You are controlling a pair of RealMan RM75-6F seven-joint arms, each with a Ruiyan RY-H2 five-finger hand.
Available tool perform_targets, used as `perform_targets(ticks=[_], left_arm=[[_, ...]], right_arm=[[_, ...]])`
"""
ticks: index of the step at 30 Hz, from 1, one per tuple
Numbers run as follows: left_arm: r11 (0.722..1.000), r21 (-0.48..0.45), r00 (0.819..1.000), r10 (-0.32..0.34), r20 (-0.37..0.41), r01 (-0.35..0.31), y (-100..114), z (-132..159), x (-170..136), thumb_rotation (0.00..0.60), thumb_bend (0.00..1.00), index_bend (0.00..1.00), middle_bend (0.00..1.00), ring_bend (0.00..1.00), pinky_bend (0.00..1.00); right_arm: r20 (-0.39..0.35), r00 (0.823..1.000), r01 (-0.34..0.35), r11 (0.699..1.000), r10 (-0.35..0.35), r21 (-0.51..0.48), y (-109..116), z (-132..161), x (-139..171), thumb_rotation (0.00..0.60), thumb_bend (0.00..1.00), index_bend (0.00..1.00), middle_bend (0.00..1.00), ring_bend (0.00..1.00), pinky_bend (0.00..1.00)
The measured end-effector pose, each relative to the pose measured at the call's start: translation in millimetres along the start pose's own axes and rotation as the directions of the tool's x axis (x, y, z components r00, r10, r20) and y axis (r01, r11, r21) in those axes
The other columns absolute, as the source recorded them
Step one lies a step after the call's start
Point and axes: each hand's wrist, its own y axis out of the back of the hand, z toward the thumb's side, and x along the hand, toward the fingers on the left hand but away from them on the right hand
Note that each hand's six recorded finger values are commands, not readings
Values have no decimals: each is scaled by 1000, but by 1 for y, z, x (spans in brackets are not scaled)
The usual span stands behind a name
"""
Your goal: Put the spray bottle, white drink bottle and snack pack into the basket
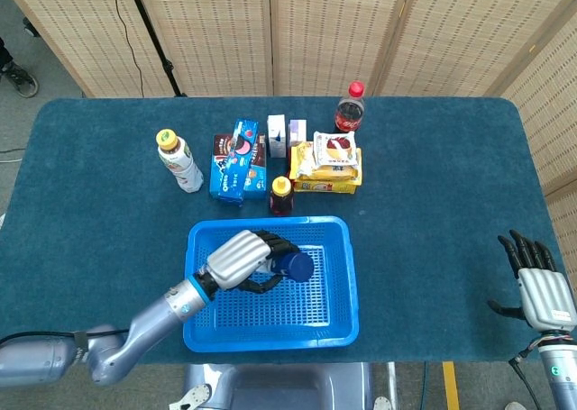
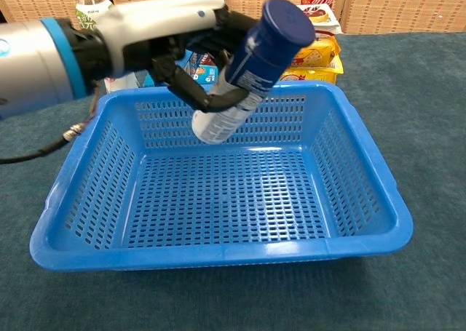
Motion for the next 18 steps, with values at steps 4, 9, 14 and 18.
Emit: perform_targets(ticks=[4, 9, 14, 18], left_arm=[[1000, -10, 999, -14, -44, 13, -19, -5, 18, 600, 635, 406, 265, 194, 376], [998, -15, 994, -55, -98, 54, -39, -20, 31, 600, 626, 281, 100, 68, 269], [995, -13, 989, -95, -112, 95, -48, -22, 33, 600, 574, 7, 0, 0, 156], [997, -21, 993, -75, -89, 74, -41, -18, 29, 600, 507, 0, 0, 0, 39]], right_arm=[[4, 1000, -12, 1000, 12, 0, -3, -1, -1, 600, 0, 0, 0, 0, 0], [11, 1000, -25, 1000, 25, 1, -6, -2, -4, 600, 0, 0, 0, 0, 0], [13, 1000, -28, 1000, 28, 3, -6, -2, -4, 600, 0, 0, 0, 0, 0], [15, 999, -29, 1000, 29, 5, -7, -2, -4, 600, 0, 0, 0, 0, 0]])
